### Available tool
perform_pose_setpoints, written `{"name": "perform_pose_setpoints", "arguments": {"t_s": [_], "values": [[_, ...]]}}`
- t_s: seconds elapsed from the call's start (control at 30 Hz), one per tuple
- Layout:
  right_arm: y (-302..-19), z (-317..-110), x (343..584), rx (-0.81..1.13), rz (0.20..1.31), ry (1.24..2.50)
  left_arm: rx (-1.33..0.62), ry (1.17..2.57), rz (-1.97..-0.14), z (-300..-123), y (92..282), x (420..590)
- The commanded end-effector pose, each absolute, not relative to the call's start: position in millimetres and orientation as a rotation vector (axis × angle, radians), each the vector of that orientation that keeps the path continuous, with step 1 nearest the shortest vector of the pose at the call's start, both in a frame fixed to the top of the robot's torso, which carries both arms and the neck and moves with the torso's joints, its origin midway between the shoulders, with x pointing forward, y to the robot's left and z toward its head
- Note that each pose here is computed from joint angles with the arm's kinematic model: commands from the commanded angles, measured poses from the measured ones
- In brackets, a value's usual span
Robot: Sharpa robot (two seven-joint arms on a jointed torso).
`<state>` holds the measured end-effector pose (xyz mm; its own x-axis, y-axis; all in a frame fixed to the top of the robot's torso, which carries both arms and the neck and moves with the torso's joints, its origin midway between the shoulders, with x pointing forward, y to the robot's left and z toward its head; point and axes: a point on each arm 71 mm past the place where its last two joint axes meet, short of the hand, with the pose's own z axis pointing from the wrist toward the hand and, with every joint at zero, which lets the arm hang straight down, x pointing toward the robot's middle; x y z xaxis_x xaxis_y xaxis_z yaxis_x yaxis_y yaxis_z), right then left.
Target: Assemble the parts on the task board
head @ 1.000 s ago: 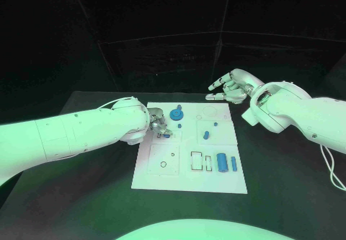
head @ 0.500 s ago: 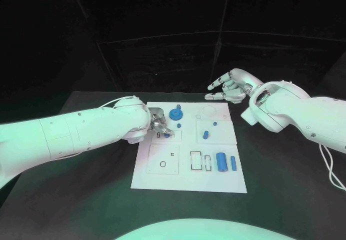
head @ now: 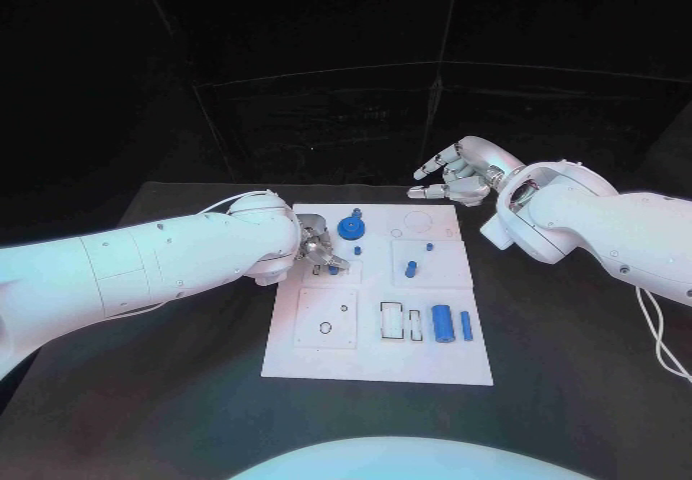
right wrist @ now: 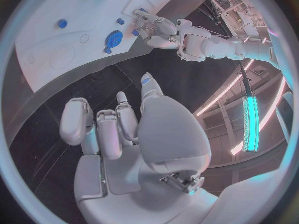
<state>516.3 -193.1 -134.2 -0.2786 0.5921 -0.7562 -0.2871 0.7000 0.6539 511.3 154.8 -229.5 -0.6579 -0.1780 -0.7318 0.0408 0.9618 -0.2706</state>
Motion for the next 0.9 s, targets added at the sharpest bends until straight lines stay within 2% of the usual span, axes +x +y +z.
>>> {"name": "perform_pose_setpoints", "arguments": {"t_s": [0.03, 0.37, 0.73, 0.9], "values": [[-192.4, -132.5, 516.5, 0.243, 0.87, 1.64, -0.086, 2.282, -0.315, -232.1, 157.0, 510.6], [-194.0, -132.7, 517.4, 0.246, 0.866, 1.637, -0.111, 2.256, -0.334, -223.8, 162.3, 509.6], [-194.4, -133.4, 519.5, 0.248, 0.862, 1.636, -0.244, 2.174, -0.48, -177.7, 165.7, 519.1], [-193.4, -134.0, 520.6, 0.248, 0.861, 1.638, -0.276, 2.162, -0.501, -163.7, 172.5, 524.6]]}}
